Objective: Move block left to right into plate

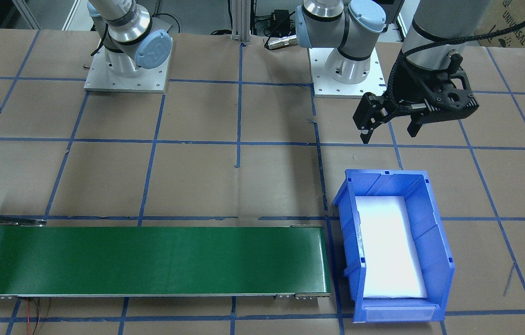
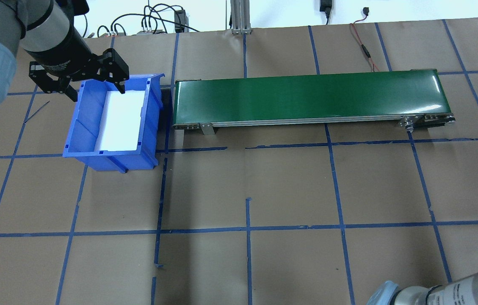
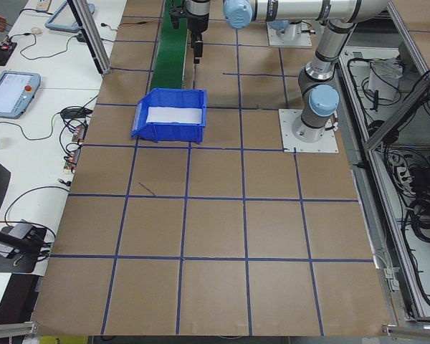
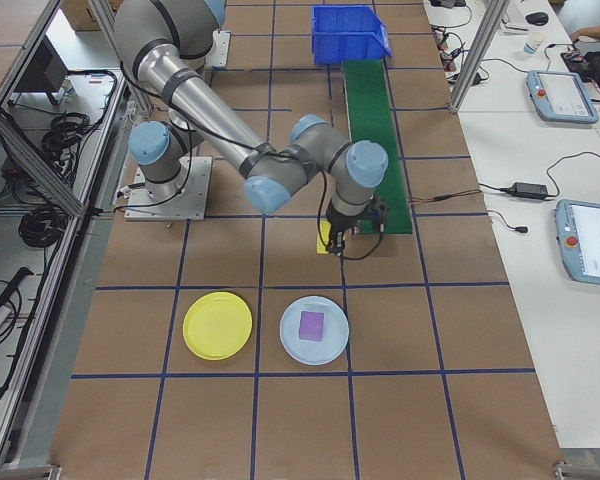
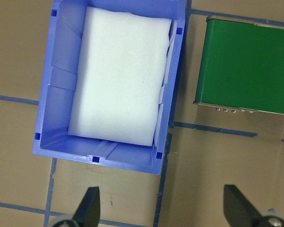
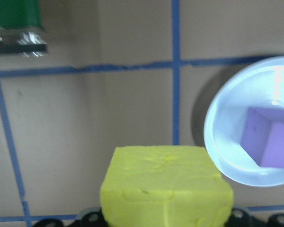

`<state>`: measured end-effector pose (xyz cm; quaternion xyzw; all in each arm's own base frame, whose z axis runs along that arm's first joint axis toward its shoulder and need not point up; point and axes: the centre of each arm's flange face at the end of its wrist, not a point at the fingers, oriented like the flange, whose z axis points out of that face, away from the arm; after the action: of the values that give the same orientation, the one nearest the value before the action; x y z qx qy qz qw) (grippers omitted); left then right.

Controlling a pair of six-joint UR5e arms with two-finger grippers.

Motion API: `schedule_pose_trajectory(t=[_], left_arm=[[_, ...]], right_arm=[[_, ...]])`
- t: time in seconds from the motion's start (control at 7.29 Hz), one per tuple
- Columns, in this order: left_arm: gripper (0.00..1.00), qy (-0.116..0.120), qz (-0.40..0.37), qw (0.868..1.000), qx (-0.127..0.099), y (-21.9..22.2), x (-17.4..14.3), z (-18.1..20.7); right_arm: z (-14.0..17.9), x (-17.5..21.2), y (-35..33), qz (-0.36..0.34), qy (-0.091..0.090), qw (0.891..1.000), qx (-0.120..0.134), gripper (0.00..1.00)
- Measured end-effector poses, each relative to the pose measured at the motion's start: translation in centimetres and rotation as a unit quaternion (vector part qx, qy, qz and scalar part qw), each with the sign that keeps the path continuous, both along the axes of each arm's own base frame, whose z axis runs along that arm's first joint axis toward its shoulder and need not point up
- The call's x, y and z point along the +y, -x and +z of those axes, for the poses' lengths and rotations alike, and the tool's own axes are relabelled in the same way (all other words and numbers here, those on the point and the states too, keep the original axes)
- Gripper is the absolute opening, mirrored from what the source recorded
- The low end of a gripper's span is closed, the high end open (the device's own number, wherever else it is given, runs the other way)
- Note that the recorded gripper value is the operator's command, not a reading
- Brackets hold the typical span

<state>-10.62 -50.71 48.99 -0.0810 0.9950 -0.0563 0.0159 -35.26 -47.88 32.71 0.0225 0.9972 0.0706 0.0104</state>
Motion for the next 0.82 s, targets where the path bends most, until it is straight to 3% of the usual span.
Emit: schedule_pose_trajectory(t=[0.27,0.55,0.69,0.82], left_arm=[[1.0,0.011,-0.004,1.0,0.001,0.0,0.1,0.8],[1.0,0.021,-0.007,1.0,-0.001,0.0,0.4,1.5],[1.0,0.021,-0.01,1.0,-0.001,0.3,0.7,1.6],[1.0,0.018,-0.013,1.0,-0.001,0.7,1.0,1.5]], right_arm=[[-4.2,12.9,9.7,-0.006,0.003,1.0,-0.023,0.23],[-7.6,22.6,14.0,0.001,0.016,1.0,-0.027,0.31],[-8.7,25.4,14.7,0.001,0.016,0.999,-0.034,0.47],[-9.5,27.0,14.9,0.0,0.017,0.999,-0.042,0.92]])
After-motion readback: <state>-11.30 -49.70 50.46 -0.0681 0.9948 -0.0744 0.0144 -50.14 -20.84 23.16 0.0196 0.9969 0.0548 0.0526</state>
